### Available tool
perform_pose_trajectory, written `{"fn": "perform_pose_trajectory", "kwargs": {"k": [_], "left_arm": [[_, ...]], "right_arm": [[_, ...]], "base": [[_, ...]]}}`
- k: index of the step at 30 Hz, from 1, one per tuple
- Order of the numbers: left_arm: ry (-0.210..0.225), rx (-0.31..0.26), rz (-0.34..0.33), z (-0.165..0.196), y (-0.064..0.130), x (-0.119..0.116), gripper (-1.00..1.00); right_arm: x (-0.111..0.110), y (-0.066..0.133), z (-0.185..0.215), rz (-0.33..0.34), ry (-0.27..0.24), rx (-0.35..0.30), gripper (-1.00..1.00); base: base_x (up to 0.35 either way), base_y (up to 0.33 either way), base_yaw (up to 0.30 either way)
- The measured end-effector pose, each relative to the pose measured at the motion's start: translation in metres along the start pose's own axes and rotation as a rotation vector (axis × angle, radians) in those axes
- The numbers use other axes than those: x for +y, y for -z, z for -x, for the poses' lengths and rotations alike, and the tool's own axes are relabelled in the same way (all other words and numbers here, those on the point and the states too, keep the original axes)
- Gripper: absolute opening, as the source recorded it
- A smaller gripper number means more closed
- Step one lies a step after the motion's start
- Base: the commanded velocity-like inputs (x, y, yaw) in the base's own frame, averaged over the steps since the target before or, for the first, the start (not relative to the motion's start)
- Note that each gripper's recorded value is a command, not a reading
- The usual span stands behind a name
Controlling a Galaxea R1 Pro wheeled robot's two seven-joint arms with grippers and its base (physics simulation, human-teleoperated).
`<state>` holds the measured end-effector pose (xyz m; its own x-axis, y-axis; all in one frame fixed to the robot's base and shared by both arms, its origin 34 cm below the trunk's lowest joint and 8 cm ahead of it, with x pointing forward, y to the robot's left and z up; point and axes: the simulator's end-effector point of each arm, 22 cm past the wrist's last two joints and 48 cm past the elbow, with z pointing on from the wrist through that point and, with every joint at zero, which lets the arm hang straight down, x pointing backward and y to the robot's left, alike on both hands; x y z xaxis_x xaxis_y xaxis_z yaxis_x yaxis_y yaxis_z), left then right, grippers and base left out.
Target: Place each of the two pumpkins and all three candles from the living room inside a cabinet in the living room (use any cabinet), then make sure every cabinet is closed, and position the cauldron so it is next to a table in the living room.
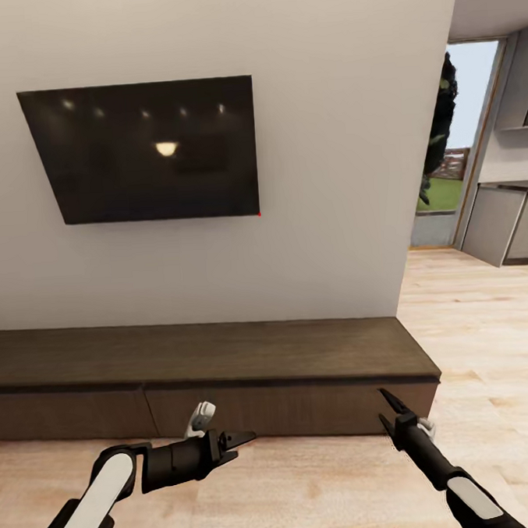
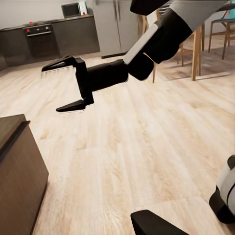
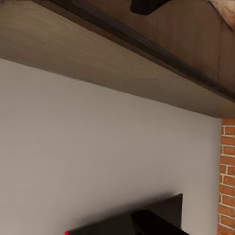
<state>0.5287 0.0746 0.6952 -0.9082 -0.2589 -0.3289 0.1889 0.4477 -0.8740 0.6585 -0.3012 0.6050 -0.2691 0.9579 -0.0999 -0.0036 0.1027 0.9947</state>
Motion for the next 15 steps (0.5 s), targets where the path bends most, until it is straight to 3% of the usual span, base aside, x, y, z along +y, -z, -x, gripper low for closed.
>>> {"fn": "perform_pose_trajectory", "kwargs": {"k": [6,15], "left_arm": [[0.002,0.002,-0.003,-0.007,-0.004,0.010,1.00],[0.001,0.003,-0.004,-0.018,-0.010,0.026,1.00]], "right_arm": [[-0.001,0.006,0.007,0.056,0.017,-0.009,1.00],[-0.028,0.011,0.006,0.025,0.009,-0.012,1.00]], "base": [[0.000,0.000,0.000],[0.000,0.000,0.000]]}}
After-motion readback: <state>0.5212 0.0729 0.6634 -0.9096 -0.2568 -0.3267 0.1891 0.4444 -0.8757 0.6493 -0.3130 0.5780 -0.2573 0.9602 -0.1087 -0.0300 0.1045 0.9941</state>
